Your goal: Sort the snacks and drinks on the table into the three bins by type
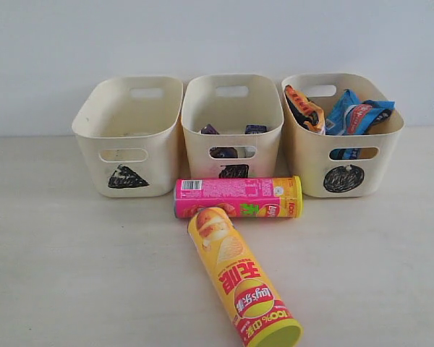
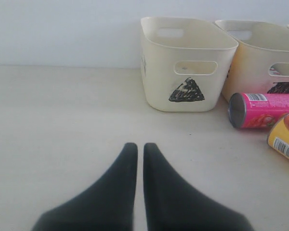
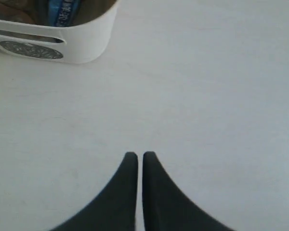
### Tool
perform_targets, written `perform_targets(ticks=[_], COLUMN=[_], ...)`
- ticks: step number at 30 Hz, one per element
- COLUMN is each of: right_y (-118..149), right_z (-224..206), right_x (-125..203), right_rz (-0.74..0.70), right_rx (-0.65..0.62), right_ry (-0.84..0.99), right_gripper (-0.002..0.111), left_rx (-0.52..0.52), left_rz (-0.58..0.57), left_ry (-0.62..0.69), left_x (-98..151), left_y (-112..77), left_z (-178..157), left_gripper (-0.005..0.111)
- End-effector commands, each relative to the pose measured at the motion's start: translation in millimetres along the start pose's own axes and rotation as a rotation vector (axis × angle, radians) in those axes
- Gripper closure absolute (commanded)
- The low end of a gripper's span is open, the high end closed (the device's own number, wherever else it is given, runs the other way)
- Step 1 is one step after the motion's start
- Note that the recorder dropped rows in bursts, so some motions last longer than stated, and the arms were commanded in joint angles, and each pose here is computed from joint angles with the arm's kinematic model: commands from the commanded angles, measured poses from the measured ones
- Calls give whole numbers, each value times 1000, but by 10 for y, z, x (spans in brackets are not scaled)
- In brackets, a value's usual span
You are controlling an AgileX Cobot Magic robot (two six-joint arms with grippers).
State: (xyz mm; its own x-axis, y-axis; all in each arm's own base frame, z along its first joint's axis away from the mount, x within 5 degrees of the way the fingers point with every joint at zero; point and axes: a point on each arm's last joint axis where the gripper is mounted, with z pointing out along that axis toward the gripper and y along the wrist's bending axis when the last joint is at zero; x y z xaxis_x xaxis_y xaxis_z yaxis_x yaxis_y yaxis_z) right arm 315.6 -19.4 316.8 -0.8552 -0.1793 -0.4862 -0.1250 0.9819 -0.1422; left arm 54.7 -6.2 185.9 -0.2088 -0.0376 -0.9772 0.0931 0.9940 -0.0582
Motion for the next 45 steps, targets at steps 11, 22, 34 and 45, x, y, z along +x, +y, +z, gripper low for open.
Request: perform_targets(ticks=[11,22,34,45], right_y=[184,312,315,456], right_z=[-804,-1128,-1240,-878], right_x=[870,1338,1367,1958], right_rz=[192,199,156,159], right_rx=[-26,-10,21,87], right_ry=[-384,-551,-622,-875], right_gripper=[109,109,109,109], left_rx=[-2,-2,-2,-2], left_rz=[-5,-5,-5,-5], left_ry=[-15,-15,-15,-15], left_x=[-20,-20,-20,-20], left_y=[1,1,1,1], left_z=[-6,-6,-6,-6], left_gripper=[103,103,103,103])
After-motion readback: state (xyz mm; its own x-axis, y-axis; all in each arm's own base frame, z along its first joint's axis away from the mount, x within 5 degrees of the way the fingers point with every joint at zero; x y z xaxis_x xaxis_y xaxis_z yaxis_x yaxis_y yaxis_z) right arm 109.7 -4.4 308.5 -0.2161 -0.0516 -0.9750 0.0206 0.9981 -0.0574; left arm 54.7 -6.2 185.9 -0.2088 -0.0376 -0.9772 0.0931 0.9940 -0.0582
